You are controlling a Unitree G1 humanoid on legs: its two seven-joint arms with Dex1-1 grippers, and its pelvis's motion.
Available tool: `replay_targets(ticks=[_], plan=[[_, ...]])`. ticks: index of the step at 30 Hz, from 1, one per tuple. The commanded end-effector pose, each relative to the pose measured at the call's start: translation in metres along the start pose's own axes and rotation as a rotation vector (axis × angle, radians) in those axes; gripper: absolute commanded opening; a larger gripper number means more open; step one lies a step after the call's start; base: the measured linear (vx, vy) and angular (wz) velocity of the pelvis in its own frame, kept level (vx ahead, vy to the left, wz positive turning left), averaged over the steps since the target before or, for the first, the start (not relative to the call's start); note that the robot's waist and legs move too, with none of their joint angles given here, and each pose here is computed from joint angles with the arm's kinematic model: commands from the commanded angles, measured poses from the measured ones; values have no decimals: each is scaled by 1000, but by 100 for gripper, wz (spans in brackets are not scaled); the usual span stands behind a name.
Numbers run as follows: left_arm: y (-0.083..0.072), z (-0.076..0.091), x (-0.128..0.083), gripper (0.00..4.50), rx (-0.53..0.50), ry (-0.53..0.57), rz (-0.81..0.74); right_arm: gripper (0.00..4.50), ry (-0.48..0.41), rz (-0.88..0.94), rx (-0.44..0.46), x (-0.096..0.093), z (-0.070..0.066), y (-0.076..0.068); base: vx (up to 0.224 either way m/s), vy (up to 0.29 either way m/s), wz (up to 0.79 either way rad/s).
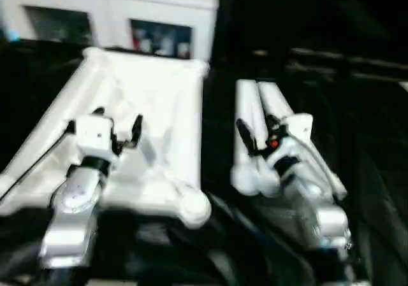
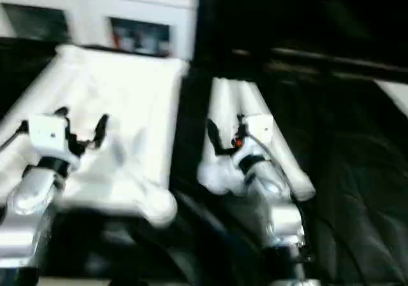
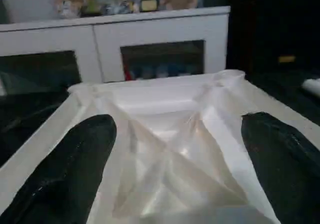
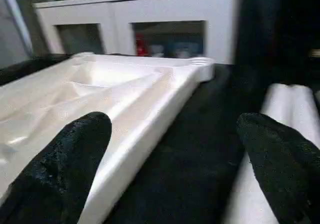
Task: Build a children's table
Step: Move to table
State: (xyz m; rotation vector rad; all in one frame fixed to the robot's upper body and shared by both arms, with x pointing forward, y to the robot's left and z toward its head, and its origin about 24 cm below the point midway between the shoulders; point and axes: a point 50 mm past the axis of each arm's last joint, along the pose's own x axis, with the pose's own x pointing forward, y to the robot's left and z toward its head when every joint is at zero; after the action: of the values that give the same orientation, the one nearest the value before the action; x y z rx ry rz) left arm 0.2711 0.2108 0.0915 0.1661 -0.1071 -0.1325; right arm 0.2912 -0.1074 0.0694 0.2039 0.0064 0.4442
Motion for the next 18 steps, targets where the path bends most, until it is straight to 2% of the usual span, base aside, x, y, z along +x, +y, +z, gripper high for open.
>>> replay_targets(ticks=[1, 3, 5, 7, 10, 15, 17, 18], plan=[[-12, 2, -1, 450, -39, -22, -77, 450, -1, -24, -7, -8, 3, -10, 48, 113, -5], [-18, -5, -9, 450, -69, 34, -189, 450, 1, 35, 24, -13, -2, -7, -88, 84, -8], [-19, -5, -14, 450, -15, 65, -237, 450, 36, 82, 13, -17, -6, -5, 0, 0, 0], [-21, -5, -19, 450, -21, 80, -297, 450, 45, 133, 26, -19, -6, -1, -26, -31, 0], [-20, 1, -20, 450, -17, 90, -380, 450, 36, 191, 47, -20, 2, 2, -70, -52, 3], [-25, 25, -11, 450, 37, 105, -686, 450, -39, 269, 9, -18, 32, -15, -94, -23, 4], [-28, 26, -12, 450, 55, 133, -779, 450, -37, 290, -10, -19, 34, -22, -73, -15, 4], [-30, 28, -13, 450, 101, 141, -840, 450, -16, 299, -41, -20, 36, -28, -61, -19, 4]])
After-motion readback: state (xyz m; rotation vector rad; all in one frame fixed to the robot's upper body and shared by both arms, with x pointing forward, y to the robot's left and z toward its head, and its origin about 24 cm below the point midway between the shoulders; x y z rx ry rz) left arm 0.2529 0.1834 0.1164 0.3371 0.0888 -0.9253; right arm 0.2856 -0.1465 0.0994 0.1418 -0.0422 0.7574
